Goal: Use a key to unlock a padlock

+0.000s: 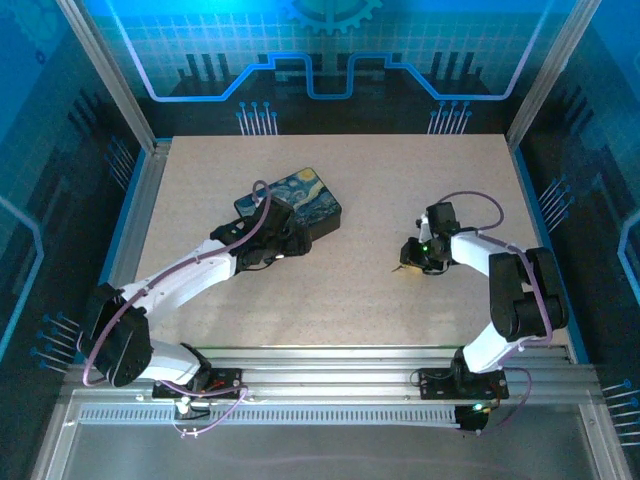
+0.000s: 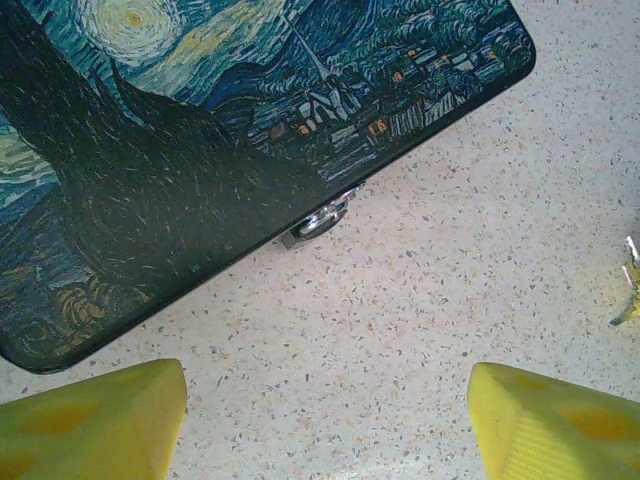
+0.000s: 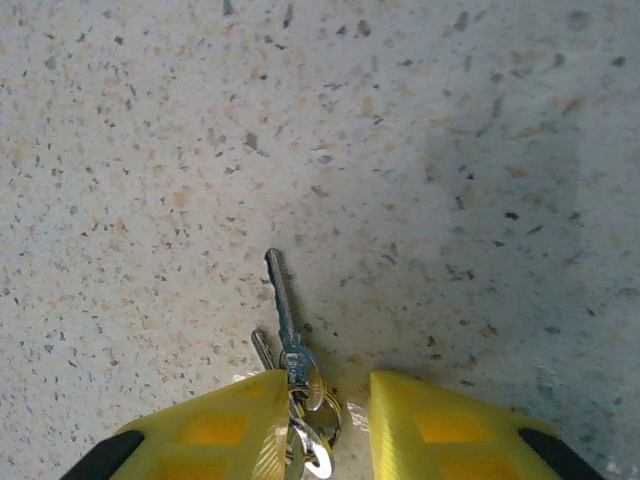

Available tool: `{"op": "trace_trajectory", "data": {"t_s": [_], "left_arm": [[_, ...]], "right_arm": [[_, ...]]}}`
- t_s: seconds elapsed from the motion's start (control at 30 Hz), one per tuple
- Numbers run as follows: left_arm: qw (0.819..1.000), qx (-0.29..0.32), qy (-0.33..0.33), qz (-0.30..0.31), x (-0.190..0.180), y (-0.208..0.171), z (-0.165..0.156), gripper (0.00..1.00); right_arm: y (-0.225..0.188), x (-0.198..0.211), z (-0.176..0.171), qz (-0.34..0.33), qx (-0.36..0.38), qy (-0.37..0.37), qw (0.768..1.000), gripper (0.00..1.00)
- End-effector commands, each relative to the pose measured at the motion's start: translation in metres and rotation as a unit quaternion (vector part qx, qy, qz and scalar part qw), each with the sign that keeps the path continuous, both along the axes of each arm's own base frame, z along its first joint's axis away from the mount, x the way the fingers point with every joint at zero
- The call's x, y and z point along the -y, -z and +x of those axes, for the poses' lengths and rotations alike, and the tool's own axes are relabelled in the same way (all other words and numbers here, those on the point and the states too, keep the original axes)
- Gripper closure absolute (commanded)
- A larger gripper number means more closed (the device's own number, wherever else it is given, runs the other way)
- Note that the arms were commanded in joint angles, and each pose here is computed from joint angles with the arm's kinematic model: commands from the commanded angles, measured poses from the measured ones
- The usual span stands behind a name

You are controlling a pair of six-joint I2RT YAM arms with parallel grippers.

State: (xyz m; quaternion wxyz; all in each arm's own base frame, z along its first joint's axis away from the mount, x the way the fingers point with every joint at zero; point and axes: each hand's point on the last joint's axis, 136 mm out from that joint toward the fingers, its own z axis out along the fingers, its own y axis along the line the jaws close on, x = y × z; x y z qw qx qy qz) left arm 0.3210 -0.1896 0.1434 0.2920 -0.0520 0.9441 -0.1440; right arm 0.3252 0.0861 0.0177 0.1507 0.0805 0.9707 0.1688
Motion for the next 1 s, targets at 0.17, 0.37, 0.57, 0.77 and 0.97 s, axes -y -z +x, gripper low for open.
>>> {"op": "trace_trajectory", "data": {"t_s": [0.17, 0.37, 0.57, 0.77, 0.97], "left_arm": [[1.0, 0.004, 0.017, -0.004, 0.007, -0.004, 0.001, 0.25], [0.999, -0.005, 0.035, -0.008, 0.01, -0.002, -0.005, 0.26], [0.997, -0.008, 0.072, -0.024, 0.018, -0.004, -0.013, 0.27], [0.992, -0.019, 0.114, -0.044, 0.035, -0.005, -0.016, 0.28], [0.991, -0.013, 0.12, -0.057, 0.041, -0.009, -0.014, 0.29]], "right_arm": [[-0.001, -0.014, 0.002, -0.001, 0.005, -0.048, 0.999, 0.85], [-0.012, -0.026, 0.009, 0.039, 0.035, -0.075, 0.996, 0.96], [-0.031, -0.045, 0.009, 0.084, 0.059, -0.111, 0.989, 1.0], [-0.044, -0.037, 0.005, 0.057, 0.063, -0.111, 0.99, 0.95], [-0.048, -0.04, 0.004, 0.065, 0.073, -0.121, 0.988, 1.0]]}}
